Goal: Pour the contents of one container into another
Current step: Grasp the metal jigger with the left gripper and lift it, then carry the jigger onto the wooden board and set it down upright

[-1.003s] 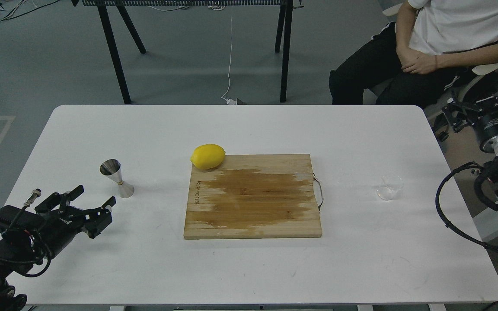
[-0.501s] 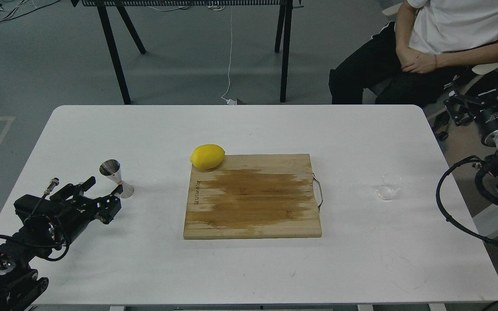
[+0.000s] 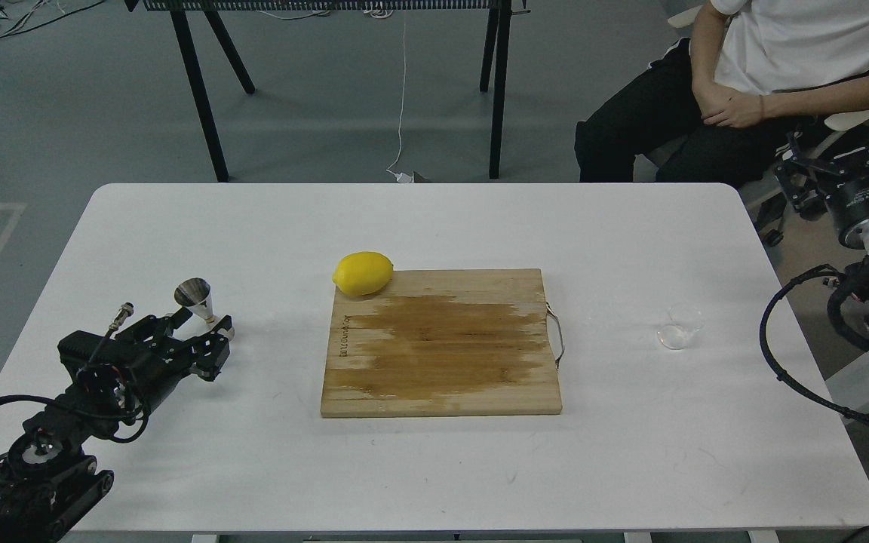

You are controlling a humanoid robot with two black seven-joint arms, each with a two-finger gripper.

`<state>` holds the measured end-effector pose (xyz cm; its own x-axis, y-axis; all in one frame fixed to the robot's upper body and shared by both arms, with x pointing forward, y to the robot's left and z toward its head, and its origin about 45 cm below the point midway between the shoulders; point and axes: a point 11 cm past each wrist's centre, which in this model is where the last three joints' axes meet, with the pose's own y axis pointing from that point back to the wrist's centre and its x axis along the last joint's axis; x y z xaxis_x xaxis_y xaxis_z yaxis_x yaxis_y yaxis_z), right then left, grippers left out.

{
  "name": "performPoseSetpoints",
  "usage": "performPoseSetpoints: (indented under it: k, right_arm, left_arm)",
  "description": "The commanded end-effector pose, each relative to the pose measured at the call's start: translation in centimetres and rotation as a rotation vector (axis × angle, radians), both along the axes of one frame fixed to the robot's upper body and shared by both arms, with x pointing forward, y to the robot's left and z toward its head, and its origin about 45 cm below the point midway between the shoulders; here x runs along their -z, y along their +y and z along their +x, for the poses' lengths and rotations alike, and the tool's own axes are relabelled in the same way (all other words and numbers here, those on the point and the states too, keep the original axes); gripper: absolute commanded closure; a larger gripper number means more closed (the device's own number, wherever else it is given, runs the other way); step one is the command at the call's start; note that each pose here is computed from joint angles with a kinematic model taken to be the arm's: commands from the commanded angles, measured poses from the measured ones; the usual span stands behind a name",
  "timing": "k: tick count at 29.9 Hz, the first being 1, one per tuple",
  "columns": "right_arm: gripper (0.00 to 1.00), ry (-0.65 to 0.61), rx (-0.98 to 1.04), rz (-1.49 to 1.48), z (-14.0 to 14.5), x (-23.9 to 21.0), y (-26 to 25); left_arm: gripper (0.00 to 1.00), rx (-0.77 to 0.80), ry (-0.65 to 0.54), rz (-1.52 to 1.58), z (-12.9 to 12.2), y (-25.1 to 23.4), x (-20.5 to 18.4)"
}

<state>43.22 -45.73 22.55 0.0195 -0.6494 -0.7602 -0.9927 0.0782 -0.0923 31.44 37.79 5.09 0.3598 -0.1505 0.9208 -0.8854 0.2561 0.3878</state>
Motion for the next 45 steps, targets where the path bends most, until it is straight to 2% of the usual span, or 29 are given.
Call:
performPoseSetpoints:
  k: [1,7,11,12,18,24,27,30,33,37,41,45]
  right_arm:
    - [0.00,0.003,0.000,-0.003,-0.1,0.0,-0.1]
    - [0.00,0.009,0.003,-0.008,-0.3,0.2,-0.4]
    - [0.00,0.011,0.009,-0.016,-0.5,0.1,-0.8]
    - [0.00,0.011,0.009,-0.016,-0.5,0.1,-0.8]
    - [0.00,0.012,0.010,-0.016,-0.5,0.2,-0.8]
    - [0.00,0.012,0.010,-0.016,-0.5,0.2,-0.8]
    - [0.00,0.013,0.011,-0.017,-0.6,0.2,-0.9]
    - [0.00,0.018,0.018,-0.026,-0.8,0.2,-1.5]
    - [0.00,0.034,0.026,-0.029,-1.4,0.8,-1.9]
    - [0.00,0.049,0.037,-0.036,-2.0,1.3,-2.5]
    - [0.00,0.049,0.043,-0.043,-2.2,1.2,-2.9]
    - [0.00,0.047,0.042,-0.047,-2.2,1.0,-3.0]
  left_arm:
    - [0.62,-0.007,0.010,0.017,-0.1,0.6,0.2]
    - [0.72,-0.008,0.009,0.018,-0.1,0.7,0.2]
    - [0.84,-0.014,0.001,0.012,0.1,0.7,0.0]
    - [0.90,-0.016,0.000,0.012,0.2,0.7,0.0]
    - [0.93,-0.016,-0.035,-0.001,1.0,0.4,-0.8]
    - [0.93,0.025,-0.102,-0.029,3.3,-1.1,-3.3]
    - [0.92,0.102,-0.161,-0.055,4.5,-3.0,-5.7]
    - [0.92,0.211,-0.194,-0.065,4.6,-5.5,-7.5]
    - [0.93,0.327,-0.216,-0.031,6.5,-8.8,-9.6]
    - [0.93,0.476,-0.249,-0.075,7.0,-14.9,-11.3]
    - [0.94,0.593,-0.211,-0.103,6.5,-21.3,-10.2]
    - [0.94,0.608,-0.157,-0.072,6.4,-23.2,-7.7]
